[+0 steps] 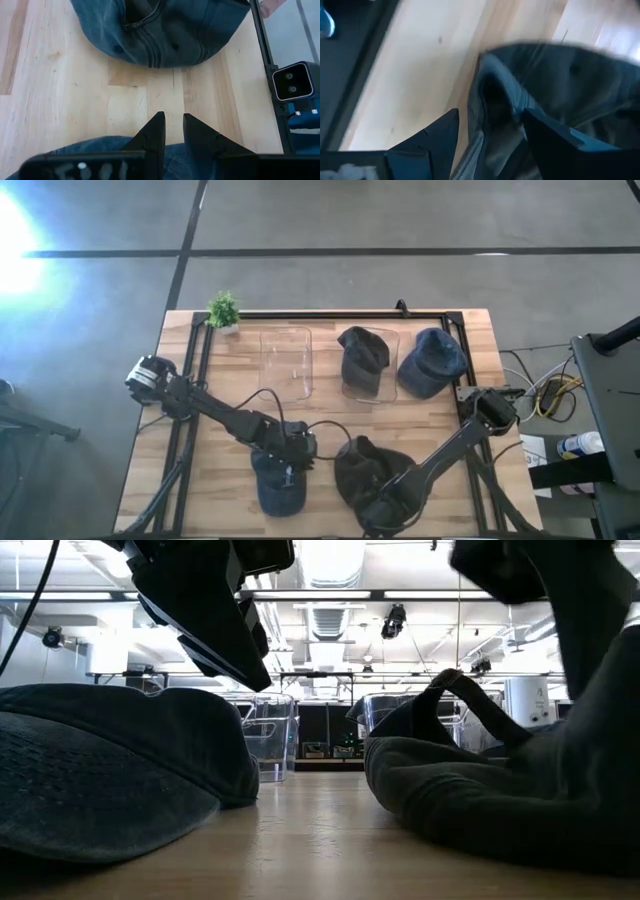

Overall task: Pick & Place hat
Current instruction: Put the gray cap into the right transparent bin

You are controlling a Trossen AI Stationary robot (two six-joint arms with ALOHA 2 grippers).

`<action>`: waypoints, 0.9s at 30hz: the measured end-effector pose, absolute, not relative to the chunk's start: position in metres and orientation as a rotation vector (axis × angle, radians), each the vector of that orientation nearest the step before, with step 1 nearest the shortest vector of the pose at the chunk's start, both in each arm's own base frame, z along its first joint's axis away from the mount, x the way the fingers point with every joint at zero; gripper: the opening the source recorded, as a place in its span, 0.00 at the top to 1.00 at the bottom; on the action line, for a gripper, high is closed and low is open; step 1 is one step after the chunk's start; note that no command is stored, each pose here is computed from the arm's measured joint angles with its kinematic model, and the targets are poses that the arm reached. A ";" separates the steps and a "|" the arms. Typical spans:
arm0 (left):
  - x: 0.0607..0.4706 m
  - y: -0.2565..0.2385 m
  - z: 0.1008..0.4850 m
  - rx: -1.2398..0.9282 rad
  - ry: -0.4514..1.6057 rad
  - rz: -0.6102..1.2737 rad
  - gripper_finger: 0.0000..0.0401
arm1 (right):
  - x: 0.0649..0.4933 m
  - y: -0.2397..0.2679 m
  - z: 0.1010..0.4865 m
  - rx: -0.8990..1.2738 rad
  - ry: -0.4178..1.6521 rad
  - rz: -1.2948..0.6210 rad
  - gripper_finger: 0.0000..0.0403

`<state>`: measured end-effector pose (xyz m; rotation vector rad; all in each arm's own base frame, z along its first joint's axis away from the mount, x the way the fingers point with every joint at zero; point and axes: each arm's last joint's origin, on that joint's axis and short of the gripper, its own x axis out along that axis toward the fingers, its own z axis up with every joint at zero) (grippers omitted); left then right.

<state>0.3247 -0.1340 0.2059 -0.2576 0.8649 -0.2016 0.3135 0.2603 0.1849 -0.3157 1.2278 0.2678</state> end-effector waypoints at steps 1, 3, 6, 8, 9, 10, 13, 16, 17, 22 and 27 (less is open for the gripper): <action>0.325 -0.134 0.206 -0.258 0.865 -0.202 0.84 | 0.311 0.260 0.182 -0.307 1.240 0.257 0.46; 0.325 -0.134 0.206 -0.258 0.865 -0.202 0.84 | 0.308 0.261 0.178 -0.288 1.255 0.241 0.46; 0.325 -0.134 0.206 -0.257 0.864 -0.200 0.84 | 0.302 0.261 0.171 -0.271 1.276 0.218 0.46; 0.325 -0.134 0.206 -0.257 0.864 -0.200 0.84 | 0.299 0.260 0.166 -0.227 1.295 0.179 0.46; 0.325 -0.134 0.206 -0.257 0.864 -0.199 0.84 | 0.298 0.259 0.164 -0.204 1.305 0.157 0.46; 0.325 -0.134 0.206 -0.257 0.864 -0.199 0.84 | 0.297 0.258 0.162 -0.183 1.314 0.133 0.47; 0.325 -0.134 0.206 -0.261 0.864 -0.196 0.84 | 0.295 0.255 0.156 -0.129 1.326 0.068 0.53; 0.325 -0.134 0.206 -0.275 0.866 -0.190 0.84 | 0.294 0.254 0.152 -0.084 1.321 0.028 0.62; 0.325 -0.134 0.206 -0.282 0.867 -0.187 0.84 | 0.294 0.254 0.151 -0.071 1.319 0.021 0.66; 0.325 -0.134 0.206 -0.298 0.869 -0.180 0.84 | 0.294 0.254 0.149 0.028 1.308 -0.043 0.88; 0.325 -0.134 0.206 -0.328 0.869 -0.153 0.84 | 0.294 0.254 0.156 0.113 1.280 -0.076 0.96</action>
